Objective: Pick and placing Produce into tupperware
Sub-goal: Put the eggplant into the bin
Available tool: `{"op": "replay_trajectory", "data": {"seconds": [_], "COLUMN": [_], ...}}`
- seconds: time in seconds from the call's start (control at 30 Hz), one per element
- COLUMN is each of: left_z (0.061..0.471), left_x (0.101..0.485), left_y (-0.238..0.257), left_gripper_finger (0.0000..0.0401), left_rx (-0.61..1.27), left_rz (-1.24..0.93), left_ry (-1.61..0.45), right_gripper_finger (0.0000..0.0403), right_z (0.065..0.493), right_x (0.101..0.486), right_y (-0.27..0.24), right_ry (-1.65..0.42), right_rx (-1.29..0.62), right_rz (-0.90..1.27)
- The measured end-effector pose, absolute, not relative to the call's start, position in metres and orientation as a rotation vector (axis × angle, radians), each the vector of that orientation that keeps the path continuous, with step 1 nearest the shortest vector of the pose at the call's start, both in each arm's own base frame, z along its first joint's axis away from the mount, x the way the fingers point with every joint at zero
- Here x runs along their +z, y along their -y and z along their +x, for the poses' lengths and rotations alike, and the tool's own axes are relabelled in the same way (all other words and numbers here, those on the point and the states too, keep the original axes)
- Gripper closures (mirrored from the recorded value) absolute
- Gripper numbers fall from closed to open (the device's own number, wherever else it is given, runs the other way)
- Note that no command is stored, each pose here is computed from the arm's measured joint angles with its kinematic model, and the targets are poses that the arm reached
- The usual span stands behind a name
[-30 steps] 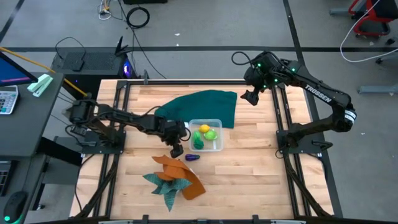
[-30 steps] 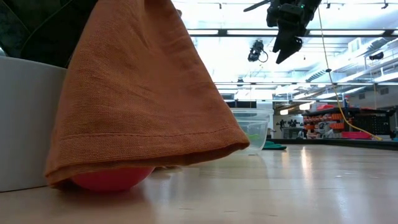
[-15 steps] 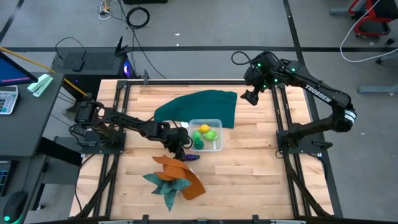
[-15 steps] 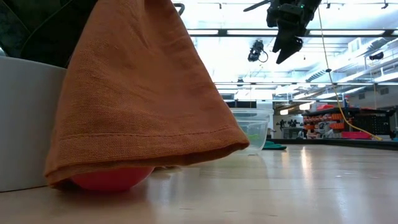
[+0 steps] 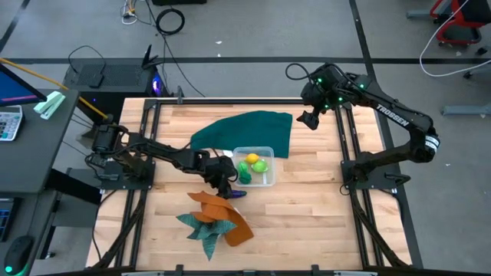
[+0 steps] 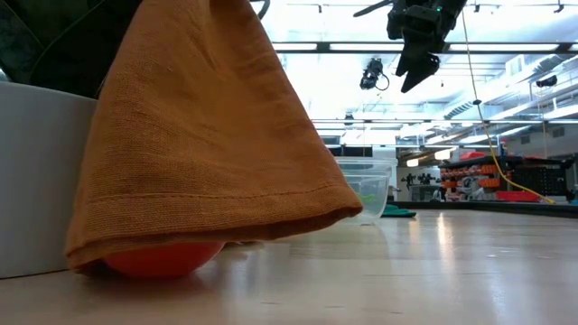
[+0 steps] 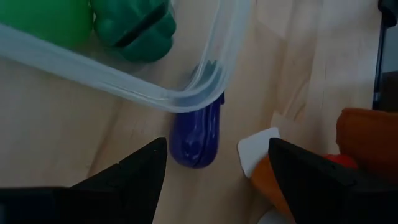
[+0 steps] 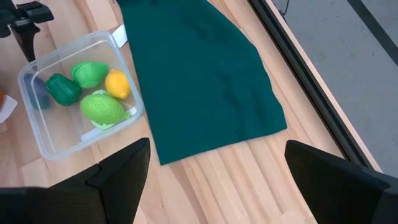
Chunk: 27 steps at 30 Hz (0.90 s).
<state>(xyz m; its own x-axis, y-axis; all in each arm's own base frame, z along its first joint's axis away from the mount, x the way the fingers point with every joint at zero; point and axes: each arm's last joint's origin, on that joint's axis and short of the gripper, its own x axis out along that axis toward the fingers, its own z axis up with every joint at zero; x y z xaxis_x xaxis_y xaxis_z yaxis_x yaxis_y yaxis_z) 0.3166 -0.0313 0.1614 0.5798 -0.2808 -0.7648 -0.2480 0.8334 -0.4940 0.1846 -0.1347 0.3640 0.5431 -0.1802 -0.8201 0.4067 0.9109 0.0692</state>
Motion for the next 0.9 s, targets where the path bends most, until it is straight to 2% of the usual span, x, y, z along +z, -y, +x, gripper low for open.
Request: {"op": "replay_trajectory", "data": {"seconds": [0.5,0.7,0.9], "left_z": [0.319,0.318,0.321], "left_x": [0.163,0.162,0.152], "left_y": [0.032,0.040,0.043], "left_gripper_finger": [0.0113,0.0080,0.0039], "left_rx": [-0.024,-0.036,0.042], "left_rz": [-0.646,-0.636,-0.623], "left_ry": [-0.943,-0.956,-0.973], "right_gripper_finger": [0.0067,0.0067,0.0067], "right_z": [0.184,0.184,0.184], "right_x": [0.364,0.364,0.364], "right_y": [0.135,0.135,0.134], "right_ry": [-0.938,-0.938,-0.938], "right_rx": [-0.353,-0.353,-0.353], "right_rz": [0.267,0.267,0.266]}}
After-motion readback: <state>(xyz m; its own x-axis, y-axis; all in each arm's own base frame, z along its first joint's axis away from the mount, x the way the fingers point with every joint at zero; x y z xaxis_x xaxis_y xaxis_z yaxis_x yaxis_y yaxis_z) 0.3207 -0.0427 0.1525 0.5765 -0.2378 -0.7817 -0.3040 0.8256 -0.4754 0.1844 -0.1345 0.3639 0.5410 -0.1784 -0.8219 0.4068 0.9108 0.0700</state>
